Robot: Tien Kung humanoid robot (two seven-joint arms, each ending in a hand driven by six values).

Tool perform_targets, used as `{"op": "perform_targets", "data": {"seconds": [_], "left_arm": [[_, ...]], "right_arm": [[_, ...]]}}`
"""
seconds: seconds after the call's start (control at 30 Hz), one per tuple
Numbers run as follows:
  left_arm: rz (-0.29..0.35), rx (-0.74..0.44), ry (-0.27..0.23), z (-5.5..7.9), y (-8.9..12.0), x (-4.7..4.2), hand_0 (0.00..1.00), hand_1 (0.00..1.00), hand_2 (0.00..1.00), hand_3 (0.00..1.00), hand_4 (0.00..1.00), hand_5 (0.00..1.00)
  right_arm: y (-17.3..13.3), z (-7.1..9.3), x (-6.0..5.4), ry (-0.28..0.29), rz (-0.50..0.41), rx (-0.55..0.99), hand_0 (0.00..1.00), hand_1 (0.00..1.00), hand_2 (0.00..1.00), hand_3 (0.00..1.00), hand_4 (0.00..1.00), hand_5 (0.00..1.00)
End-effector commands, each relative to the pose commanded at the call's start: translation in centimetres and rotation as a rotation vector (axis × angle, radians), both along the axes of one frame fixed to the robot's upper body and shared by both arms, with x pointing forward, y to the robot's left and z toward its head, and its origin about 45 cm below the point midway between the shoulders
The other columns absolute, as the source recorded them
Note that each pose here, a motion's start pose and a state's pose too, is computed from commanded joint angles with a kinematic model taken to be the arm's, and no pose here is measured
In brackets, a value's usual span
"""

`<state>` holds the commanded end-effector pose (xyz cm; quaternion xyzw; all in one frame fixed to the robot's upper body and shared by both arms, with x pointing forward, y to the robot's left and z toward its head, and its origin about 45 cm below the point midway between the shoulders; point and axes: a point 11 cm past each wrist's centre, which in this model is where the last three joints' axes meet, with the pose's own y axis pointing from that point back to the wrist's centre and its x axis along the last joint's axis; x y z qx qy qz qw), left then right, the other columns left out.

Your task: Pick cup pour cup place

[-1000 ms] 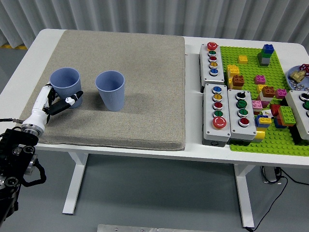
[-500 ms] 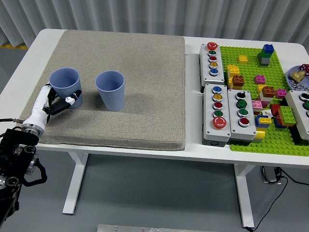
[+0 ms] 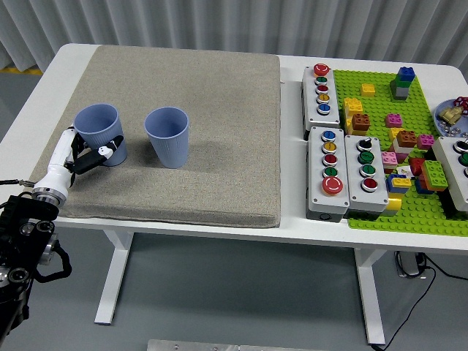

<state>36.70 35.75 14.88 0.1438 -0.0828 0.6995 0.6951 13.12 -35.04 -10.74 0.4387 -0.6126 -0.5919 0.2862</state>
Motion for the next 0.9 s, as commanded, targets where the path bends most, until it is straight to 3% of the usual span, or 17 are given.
{"op": "perform_targets", "data": {"seconds": [0.4,0.6,0.63,0.9], "left_arm": [[-0.003,0.003,-0.014,0.34,-0.19,0.09,0.662,0.689,0.852,0.914,0.764,0.338],[0.002,0.004,-0.019,0.45,-0.14,0.1,0.662,0.688,0.828,0.885,0.752,0.344],[0.004,0.003,-0.022,0.51,-0.11,0.09,0.662,0.686,0.826,0.824,0.745,0.347],[0.002,0.005,-0.032,0.79,-0.27,0.18,0.655,0.673,0.799,0.802,0.738,0.353]], "right_arm": [[-0.03,0.07,0.2,-0.004,0.0,0.0,0.739,0.697,0.736,0.599,0.144,0.216],[-0.05,0.07,0.22,-0.004,0.001,0.0,0.739,0.697,0.736,0.599,0.144,0.217],[-0.05,0.07,0.21,-0.004,0.001,0.0,0.739,0.697,0.737,0.599,0.144,0.217],[-0.07,0.1,0.28,-0.005,0.002,-0.001,0.739,0.696,0.737,0.599,0.145,0.217]]}}
